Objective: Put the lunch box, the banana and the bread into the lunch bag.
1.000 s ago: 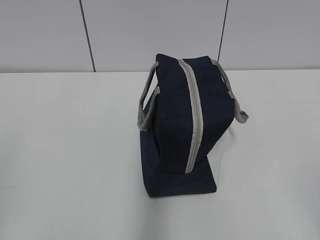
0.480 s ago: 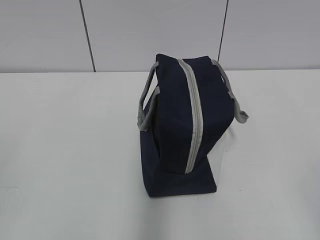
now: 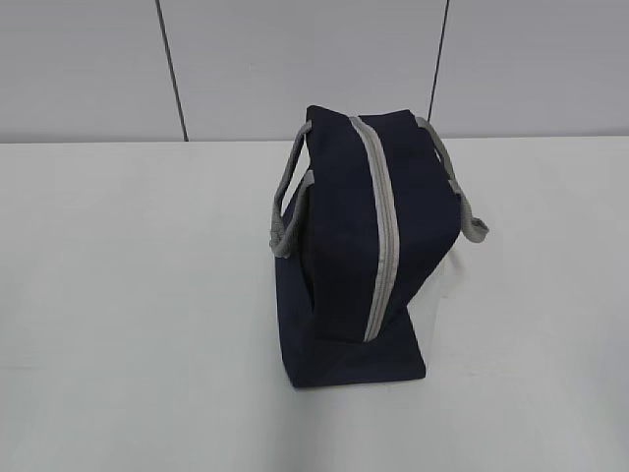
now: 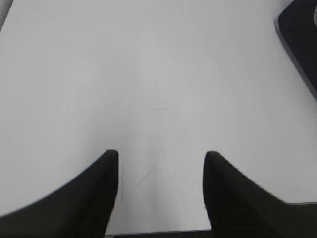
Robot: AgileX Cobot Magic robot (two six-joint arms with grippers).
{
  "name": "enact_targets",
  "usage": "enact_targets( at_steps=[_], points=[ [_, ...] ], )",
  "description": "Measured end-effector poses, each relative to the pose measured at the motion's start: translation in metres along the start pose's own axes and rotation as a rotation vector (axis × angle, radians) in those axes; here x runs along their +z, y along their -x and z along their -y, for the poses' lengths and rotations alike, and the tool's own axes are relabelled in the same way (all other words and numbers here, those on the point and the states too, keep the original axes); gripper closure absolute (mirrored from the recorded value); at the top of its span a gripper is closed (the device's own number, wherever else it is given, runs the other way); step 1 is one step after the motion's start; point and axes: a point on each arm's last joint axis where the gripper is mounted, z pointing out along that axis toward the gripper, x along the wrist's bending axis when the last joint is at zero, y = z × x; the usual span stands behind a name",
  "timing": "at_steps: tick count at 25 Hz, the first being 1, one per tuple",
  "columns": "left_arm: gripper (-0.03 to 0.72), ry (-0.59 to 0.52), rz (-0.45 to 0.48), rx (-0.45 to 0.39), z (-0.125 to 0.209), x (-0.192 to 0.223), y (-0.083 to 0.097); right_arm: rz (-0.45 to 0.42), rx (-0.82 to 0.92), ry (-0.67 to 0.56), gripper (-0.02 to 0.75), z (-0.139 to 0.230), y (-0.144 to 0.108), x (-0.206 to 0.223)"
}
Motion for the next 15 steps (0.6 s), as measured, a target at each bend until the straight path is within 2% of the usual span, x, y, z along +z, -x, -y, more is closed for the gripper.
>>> enact_targets(
  at_steps=[9,15],
  points=[
    [0.343,0.082,-0.047,-0.033,0.008,-0.011,0.000,0.001,-0.001,0.001,0.196,0.000,0.000,0.000],
    [0.349,0.092,-0.065,-0.044,0.009,-0.013,0.000,0.001,-0.001,0.001,0.196,0.000,0.000,0.000]
  ],
)
